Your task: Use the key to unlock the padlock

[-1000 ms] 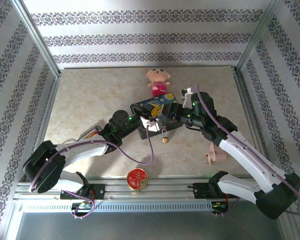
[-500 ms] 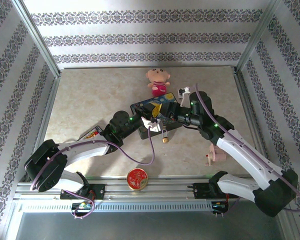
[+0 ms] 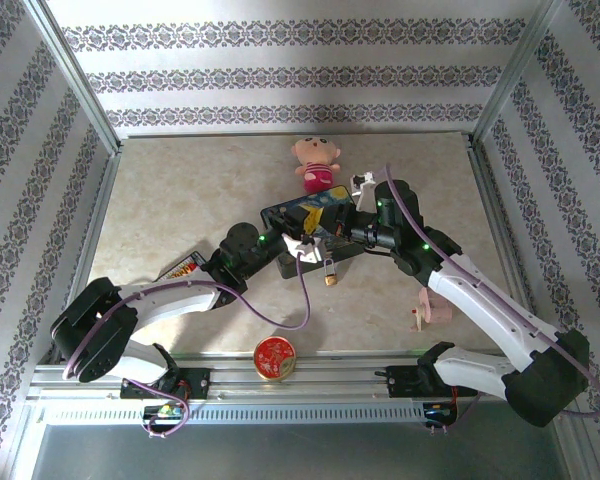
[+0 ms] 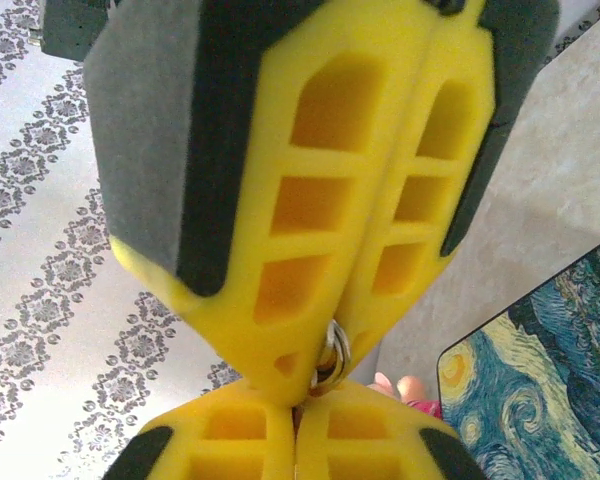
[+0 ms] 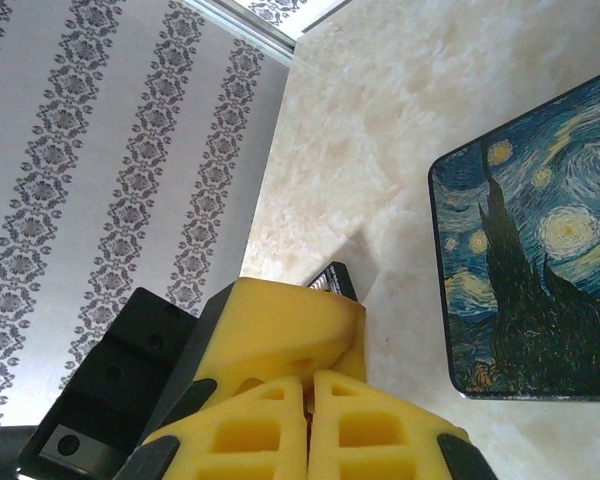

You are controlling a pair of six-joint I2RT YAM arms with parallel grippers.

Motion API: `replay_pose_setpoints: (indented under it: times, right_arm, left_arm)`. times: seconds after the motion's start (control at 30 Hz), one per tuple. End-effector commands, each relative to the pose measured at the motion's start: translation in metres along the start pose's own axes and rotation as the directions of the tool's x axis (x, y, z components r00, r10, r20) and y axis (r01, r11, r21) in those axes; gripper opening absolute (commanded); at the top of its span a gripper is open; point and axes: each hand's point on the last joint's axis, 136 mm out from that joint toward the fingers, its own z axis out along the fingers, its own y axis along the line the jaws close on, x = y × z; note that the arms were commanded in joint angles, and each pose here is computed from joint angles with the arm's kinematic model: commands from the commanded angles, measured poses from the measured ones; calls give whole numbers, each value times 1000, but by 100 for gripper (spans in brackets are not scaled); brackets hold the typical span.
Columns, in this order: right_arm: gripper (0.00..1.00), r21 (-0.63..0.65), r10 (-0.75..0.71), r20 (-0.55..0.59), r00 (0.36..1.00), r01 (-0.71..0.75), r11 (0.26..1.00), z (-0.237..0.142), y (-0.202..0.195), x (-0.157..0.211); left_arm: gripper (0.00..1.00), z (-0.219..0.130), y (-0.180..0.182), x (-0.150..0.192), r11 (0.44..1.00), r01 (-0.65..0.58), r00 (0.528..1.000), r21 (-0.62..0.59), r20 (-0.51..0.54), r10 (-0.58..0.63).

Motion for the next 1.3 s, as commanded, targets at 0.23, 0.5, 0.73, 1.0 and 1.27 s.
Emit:
replay_pose_setpoints:
  times: [0.23,0.5,0.73,1.0,1.27]
  right_arm:
    - [0,28,-103,161,982,99,995,-33,-13,-27]
    - [0,-31,-195,169,966,203,979,-40,-11,-25]
    - [0,-138,-265,190,945,293,946,-27,-8,-18]
    - [0,-304,-307,195,931,355,884,-9,3,-10]
    - [0,-320,-282,235,930,348,881,-4,5,-19]
  left_arm:
    - [100,-36,27,-14,935,352,936,34,-16,-351]
    - [99,-54,76,10,527,848,522,-46,-95,-848]
    - [99,-43,82,34,-106,994,-108,-24,-245,-964]
    - [97,-26,53,45,-414,909,-373,33,-373,-849]
    - [79,-31,63,32,-354,928,-299,119,-332,-895]
